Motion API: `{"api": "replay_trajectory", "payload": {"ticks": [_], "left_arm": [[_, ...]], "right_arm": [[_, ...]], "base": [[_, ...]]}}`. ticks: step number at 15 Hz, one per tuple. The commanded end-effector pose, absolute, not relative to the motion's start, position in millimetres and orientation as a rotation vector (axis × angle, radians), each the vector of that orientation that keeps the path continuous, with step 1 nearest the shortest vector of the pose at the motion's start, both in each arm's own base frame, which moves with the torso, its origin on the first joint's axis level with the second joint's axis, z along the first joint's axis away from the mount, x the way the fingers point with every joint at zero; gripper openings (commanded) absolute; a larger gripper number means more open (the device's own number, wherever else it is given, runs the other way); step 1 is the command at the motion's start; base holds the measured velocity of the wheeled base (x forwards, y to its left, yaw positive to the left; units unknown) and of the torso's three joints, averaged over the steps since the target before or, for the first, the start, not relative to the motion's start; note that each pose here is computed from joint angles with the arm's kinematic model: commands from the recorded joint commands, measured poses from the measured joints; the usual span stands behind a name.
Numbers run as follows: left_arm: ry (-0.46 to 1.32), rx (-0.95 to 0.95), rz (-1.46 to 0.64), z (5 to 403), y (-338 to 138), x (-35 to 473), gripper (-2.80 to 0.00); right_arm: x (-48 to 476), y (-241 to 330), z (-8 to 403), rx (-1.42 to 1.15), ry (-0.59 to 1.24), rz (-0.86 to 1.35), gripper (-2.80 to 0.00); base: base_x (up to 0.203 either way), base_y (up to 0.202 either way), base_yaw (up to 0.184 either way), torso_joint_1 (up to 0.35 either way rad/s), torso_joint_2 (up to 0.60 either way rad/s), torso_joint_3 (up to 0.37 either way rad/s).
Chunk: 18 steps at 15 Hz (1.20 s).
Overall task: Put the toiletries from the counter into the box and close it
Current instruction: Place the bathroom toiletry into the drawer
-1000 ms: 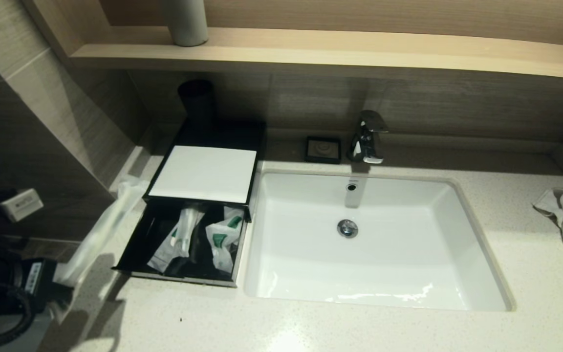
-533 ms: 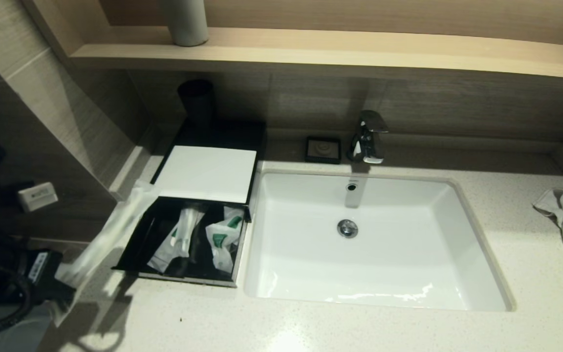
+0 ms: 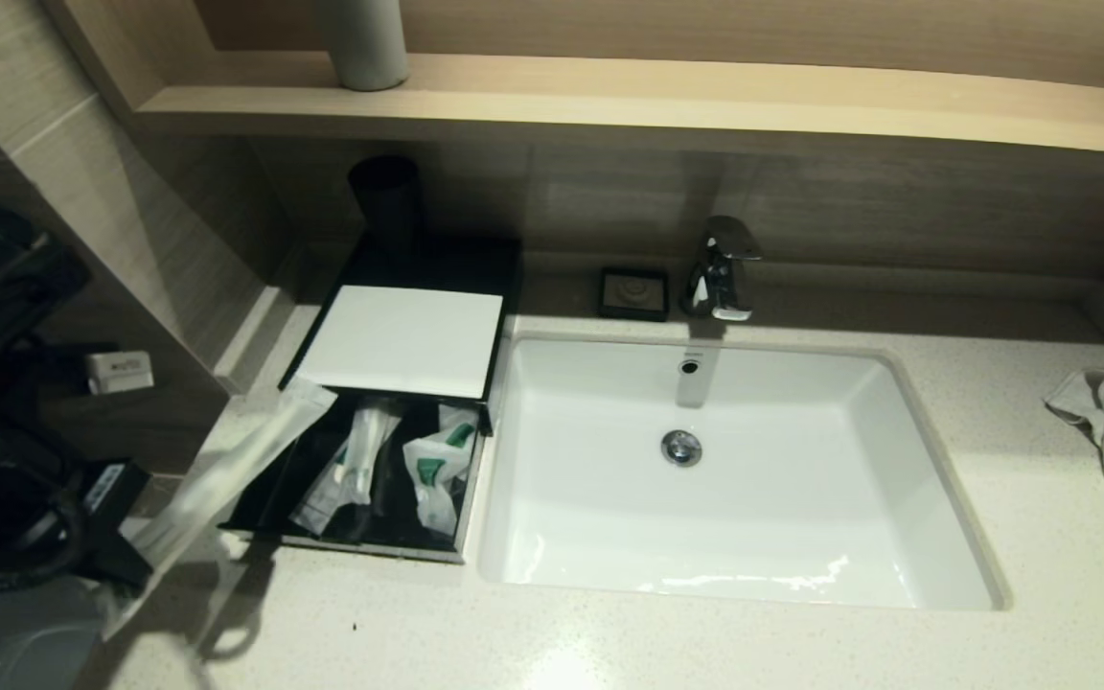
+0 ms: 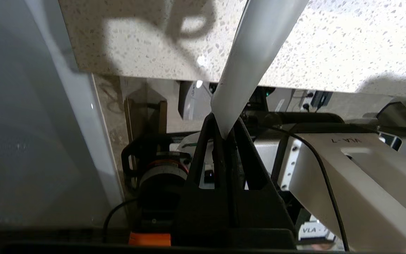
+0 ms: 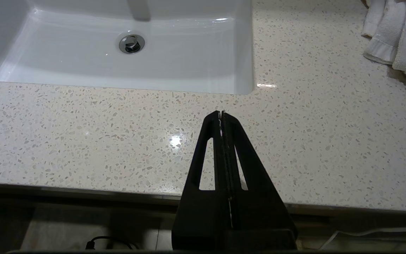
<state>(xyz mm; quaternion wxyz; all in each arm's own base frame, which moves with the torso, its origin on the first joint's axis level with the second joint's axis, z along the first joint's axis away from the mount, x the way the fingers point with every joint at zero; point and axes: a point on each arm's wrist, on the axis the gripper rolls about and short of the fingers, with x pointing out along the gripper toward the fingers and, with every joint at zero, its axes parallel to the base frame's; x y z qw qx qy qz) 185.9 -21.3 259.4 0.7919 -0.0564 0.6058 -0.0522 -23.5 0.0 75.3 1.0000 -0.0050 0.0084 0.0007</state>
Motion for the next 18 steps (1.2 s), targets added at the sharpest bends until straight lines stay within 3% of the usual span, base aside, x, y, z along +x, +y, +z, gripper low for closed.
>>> {"api": "replay_trajectory", "payload": {"ticks": [1, 18], "left_arm": [[1.385, -0.123, -0.102, 255, -23, 202, -2.80], [1.472, -0.225, -0.010, 234, -42, 255, -2.80]], "right_arm": [[-24, 0, 75, -0.011, 0.017, 0.002, -2.80], [-24, 0, 75, -0.011, 0.017, 0.002, -2.80]], "base": [[0.000, 0.000, 0.000, 0.000, 0.00, 0.000], [0.000, 0.000, 0.000, 0.000, 0.00, 0.000]]}}
